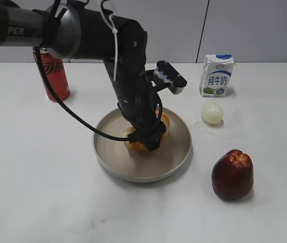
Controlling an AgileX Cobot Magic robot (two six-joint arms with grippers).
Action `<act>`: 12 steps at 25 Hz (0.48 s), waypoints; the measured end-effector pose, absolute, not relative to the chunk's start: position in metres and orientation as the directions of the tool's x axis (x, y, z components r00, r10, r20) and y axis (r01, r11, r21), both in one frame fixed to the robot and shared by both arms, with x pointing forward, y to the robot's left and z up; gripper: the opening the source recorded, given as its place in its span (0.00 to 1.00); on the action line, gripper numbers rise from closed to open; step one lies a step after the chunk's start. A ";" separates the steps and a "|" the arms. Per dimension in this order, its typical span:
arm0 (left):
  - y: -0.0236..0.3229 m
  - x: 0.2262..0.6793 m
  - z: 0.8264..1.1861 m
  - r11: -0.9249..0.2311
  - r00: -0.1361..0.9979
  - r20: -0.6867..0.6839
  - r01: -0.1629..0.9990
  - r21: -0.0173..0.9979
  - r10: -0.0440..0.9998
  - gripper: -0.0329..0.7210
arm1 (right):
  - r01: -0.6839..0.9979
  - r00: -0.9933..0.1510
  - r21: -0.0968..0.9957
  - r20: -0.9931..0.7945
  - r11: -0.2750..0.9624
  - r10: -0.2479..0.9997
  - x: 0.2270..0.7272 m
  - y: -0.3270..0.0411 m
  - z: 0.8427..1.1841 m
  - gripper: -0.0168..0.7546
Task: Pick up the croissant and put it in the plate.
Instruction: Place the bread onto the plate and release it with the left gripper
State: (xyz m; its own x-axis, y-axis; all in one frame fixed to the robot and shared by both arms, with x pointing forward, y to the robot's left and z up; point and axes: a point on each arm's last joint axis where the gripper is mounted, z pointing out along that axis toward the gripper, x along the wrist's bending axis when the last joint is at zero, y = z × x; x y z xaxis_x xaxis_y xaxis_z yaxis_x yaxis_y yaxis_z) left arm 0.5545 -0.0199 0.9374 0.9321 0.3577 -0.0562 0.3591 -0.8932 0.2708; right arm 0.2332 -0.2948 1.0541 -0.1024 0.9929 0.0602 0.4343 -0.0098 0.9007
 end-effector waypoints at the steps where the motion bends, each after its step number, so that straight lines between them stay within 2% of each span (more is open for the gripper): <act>1: -0.019 0.554 0.938 -0.895 0.932 -0.062 0.360 0.265 0.357 0.90 | 0.434 -0.102 0.901 0.060 -0.010 0.993 0.233 -0.295 1.054 0.78; 6: -0.015 0.549 0.953 -0.900 0.935 -0.071 0.354 0.253 0.348 0.90 | 0.434 -0.102 0.901 0.060 -0.010 0.993 0.233 -0.295 1.054 0.78; 12: -0.005 0.546 0.989 -0.912 0.947 0.018 0.304 0.274 0.321 0.88 | 0.434 -0.102 0.901 0.060 -0.010 0.993 0.233 -0.295 1.054 0.78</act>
